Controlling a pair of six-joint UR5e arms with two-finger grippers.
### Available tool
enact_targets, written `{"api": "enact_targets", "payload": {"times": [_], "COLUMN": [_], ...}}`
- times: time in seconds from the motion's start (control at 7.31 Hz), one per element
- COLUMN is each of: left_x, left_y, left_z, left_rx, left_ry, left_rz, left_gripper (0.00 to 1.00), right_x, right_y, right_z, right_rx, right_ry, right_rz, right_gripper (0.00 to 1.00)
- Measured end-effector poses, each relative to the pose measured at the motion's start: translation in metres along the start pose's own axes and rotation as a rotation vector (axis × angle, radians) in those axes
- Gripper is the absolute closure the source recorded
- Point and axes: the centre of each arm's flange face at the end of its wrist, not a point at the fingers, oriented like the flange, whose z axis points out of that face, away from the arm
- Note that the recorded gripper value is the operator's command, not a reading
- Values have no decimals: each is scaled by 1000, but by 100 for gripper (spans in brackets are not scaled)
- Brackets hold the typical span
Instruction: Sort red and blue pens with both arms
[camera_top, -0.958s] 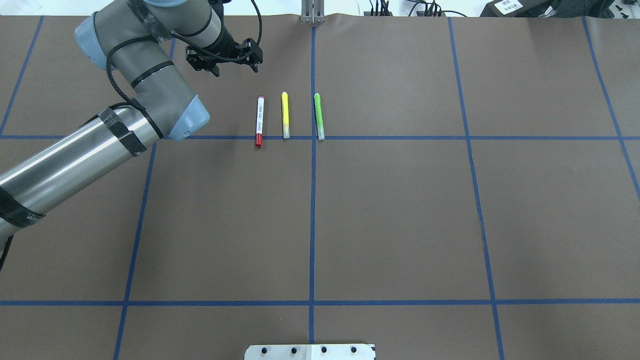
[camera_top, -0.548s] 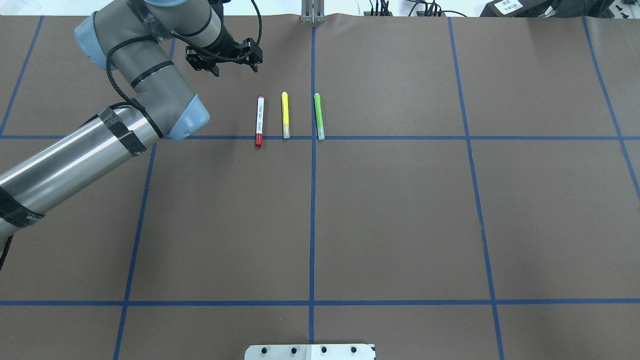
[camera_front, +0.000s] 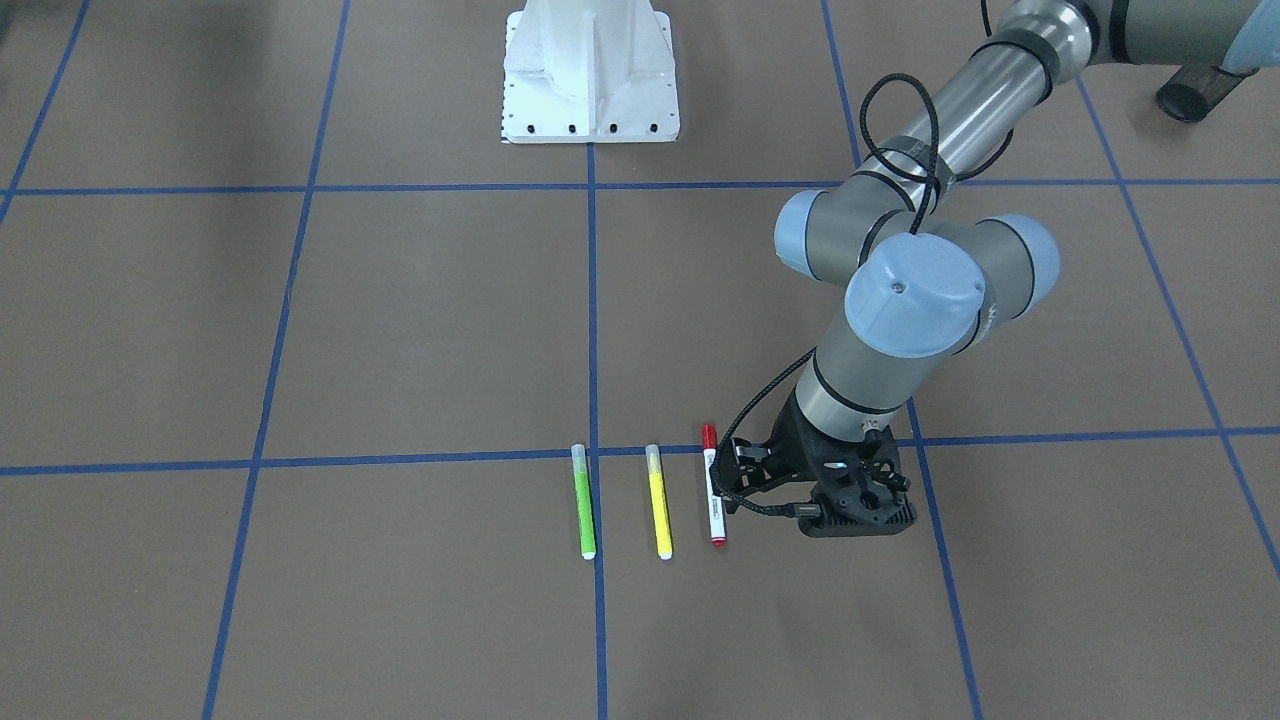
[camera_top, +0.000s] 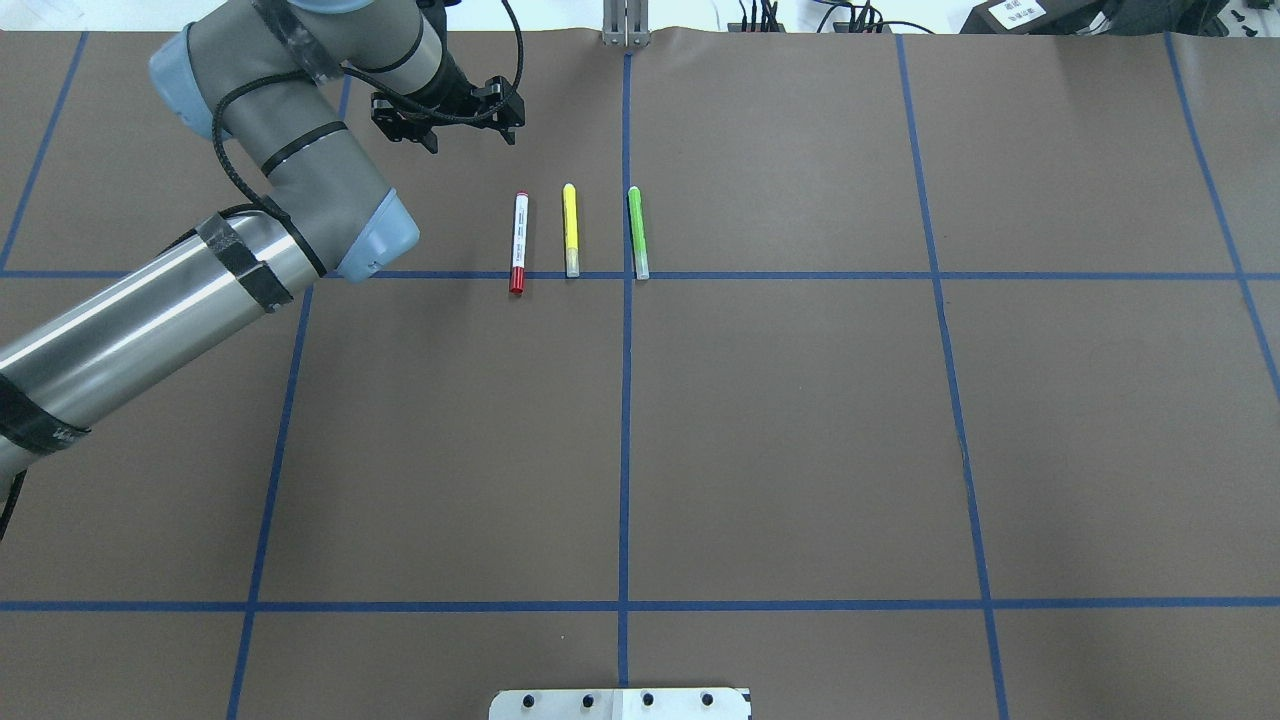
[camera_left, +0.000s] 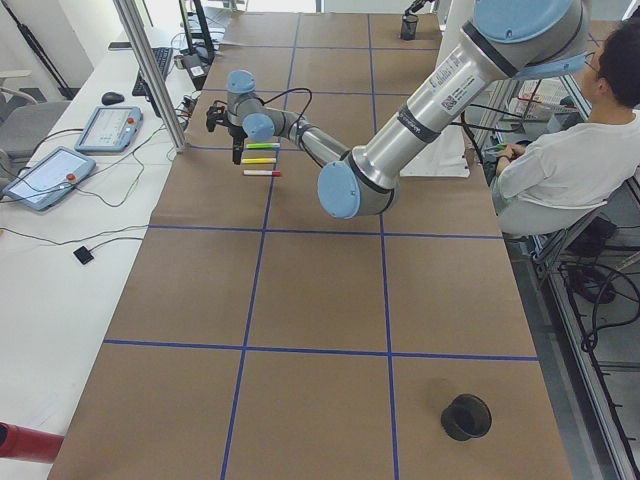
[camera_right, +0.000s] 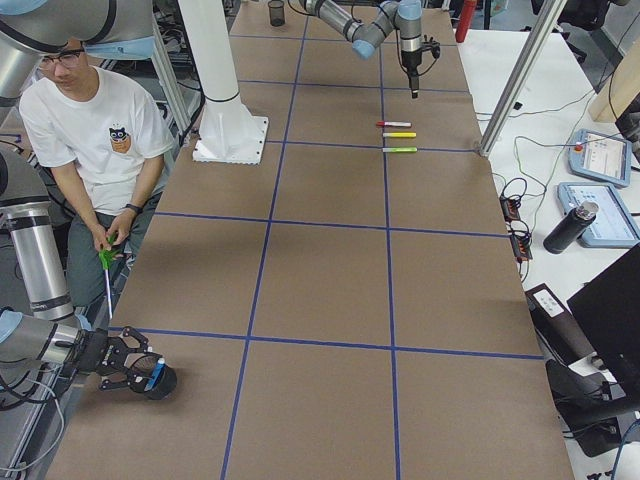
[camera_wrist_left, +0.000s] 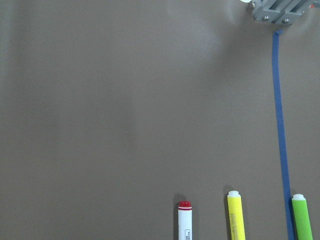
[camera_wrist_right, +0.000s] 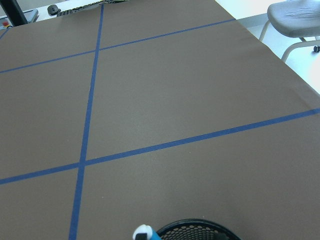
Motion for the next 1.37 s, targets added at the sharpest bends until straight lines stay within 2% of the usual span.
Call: {"api": "enact_targets", "payload": {"times": [0.27,0.41,0.55,0.68,0.82,1.1,1.37], "left_x": [-2,-2,-1,1,4,17,27], "left_y": [2,3,5,8,13,37,59], "left_z": [6,8,10,12,16,34,51], "left_rx": [-7,-10,-13,-17,-24,-34,-49], "left_ry": [-7,-8,-8,-8,-8,-19,-26], "left_rz": [-12,-30,-42,-47,-48,-42,-24], "left_gripper": [3,3,3,3,3,8,13], "right_x": [-19,-31,-39,-44,-52,-98,-157], "right_y": [-45,-68,-91,-121,-168,-280,-358], "right_z": [24,37,48,61,79,110,142], "right_rx": [-15,-38,-55,-60,-67,-122,-206], "right_ry": [-63,-111,-145,-161,-168,-169,-169], "right_rz": [25,49,67,76,82,93,66], "right_gripper": [44,38,38,37,1,0,0]}}
